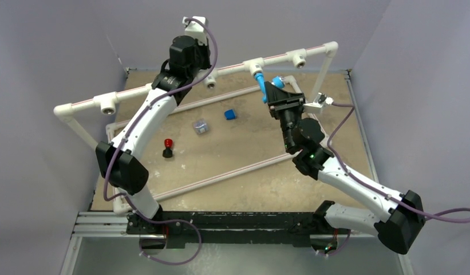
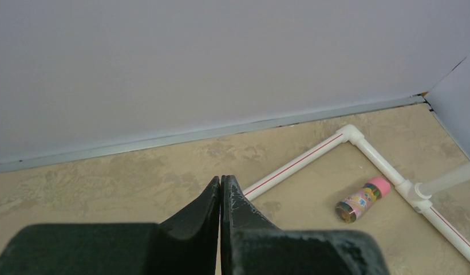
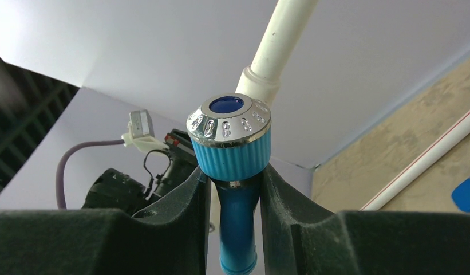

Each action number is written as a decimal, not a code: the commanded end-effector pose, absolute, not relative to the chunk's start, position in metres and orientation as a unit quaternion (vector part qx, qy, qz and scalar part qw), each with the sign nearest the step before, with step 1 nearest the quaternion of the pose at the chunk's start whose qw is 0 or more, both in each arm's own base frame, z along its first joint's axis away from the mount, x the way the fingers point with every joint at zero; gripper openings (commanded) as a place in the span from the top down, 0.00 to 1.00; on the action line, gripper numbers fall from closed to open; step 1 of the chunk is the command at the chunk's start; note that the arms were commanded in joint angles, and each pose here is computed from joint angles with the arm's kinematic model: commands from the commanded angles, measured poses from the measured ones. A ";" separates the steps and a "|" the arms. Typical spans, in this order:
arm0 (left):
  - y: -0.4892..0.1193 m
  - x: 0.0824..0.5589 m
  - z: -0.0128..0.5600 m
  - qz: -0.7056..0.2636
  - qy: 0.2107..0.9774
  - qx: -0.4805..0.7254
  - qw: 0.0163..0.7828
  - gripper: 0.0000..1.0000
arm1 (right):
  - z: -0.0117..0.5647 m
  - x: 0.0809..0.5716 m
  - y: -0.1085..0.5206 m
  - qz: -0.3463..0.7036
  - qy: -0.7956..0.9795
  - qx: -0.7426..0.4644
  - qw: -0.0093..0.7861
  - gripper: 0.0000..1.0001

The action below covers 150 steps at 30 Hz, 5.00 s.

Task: Install the water faucets

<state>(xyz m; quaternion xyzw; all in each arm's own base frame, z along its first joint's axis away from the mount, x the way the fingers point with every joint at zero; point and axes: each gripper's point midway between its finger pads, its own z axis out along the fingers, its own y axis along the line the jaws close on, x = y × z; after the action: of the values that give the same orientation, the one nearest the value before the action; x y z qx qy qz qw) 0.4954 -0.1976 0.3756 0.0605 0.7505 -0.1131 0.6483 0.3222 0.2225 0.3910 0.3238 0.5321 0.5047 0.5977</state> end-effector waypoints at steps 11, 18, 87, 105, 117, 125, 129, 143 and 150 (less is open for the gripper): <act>-0.181 0.481 0.410 -0.088 0.725 0.052 0.681 1.00 | 0.345 0.348 0.220 0.555 0.569 0.399 0.457 1.00; -0.162 0.486 0.393 -0.037 0.728 0.042 0.683 1.00 | 0.333 0.365 0.236 0.606 0.583 0.404 0.360 1.00; -0.144 0.506 0.317 -0.053 0.795 0.019 0.604 1.00 | 0.432 0.319 0.182 -0.276 0.328 -0.494 0.757 0.16; -0.142 0.504 0.316 -0.053 0.794 0.021 0.605 1.00 | 0.448 0.363 0.208 -0.361 0.300 -0.484 0.739 0.31; -0.141 0.504 0.320 -0.057 0.791 0.021 0.609 1.00 | 0.429 0.368 0.213 -0.305 0.351 -0.459 0.757 1.00; -0.142 0.503 0.318 -0.060 0.793 0.023 0.607 1.00 | 0.388 0.359 0.223 -0.161 0.437 -0.389 0.795 1.00; -0.142 0.503 0.318 -0.061 0.793 0.024 0.606 1.00 | 0.376 0.353 0.235 -0.030 0.487 -0.321 0.812 1.00; -0.144 0.502 0.318 -0.064 0.794 0.026 0.604 1.00 | 0.393 0.331 0.289 0.493 0.575 0.046 0.652 1.00; -0.146 0.501 0.316 -0.070 0.795 0.029 0.602 1.00 | 0.417 0.307 0.289 0.689 0.492 0.187 0.498 1.00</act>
<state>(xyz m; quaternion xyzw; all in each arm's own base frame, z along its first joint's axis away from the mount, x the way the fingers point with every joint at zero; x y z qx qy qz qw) 0.5053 -0.1447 0.3713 0.0149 0.7445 -0.0791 0.6628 0.3517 0.2609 0.3745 0.1178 0.5747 0.4697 0.6598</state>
